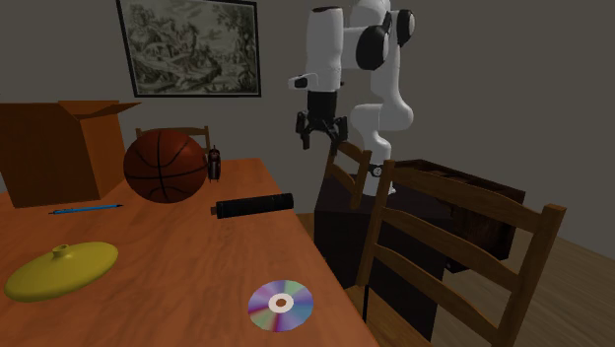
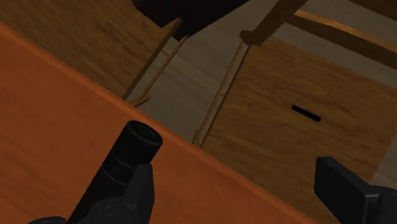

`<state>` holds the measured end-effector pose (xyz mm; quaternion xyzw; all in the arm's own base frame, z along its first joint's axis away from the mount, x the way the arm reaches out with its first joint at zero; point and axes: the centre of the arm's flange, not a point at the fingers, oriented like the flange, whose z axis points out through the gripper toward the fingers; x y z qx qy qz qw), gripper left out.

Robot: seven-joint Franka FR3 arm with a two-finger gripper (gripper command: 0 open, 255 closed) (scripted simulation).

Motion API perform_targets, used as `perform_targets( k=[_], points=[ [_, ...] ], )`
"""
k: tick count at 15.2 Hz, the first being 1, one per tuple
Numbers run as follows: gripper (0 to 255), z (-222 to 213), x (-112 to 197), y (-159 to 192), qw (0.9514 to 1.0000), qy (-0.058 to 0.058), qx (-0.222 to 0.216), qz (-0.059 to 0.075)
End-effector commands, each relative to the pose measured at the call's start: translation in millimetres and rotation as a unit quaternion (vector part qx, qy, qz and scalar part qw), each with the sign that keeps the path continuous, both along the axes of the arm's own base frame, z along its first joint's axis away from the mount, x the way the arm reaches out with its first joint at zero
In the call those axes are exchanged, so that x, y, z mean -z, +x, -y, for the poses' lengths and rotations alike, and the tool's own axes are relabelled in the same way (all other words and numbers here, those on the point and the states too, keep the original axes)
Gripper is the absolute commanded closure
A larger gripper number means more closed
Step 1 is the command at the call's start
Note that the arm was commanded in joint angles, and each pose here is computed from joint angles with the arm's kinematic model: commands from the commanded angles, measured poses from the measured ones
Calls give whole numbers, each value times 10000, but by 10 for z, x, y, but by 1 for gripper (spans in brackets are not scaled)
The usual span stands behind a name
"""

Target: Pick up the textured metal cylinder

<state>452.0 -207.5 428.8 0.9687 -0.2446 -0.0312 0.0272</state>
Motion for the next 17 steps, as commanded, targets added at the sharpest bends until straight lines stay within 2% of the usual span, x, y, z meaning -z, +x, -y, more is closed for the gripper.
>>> perform_targets(
  k=[1, 5, 9, 13, 17],
  points=[
    [0, 212, 139, 67, 9997, -1, 261, 31],
    [0, 650, 432, 162, 9970, 7, 767, 81],
    [0, 1096, 725, 215, 9918, 14, 1271, 132],
    [0, 1544, 1018, 226, 9840, 21, 1772, 182],
    [0, 1990, 1312, 194, 9737, 28, 2268, 232]
  ],
)
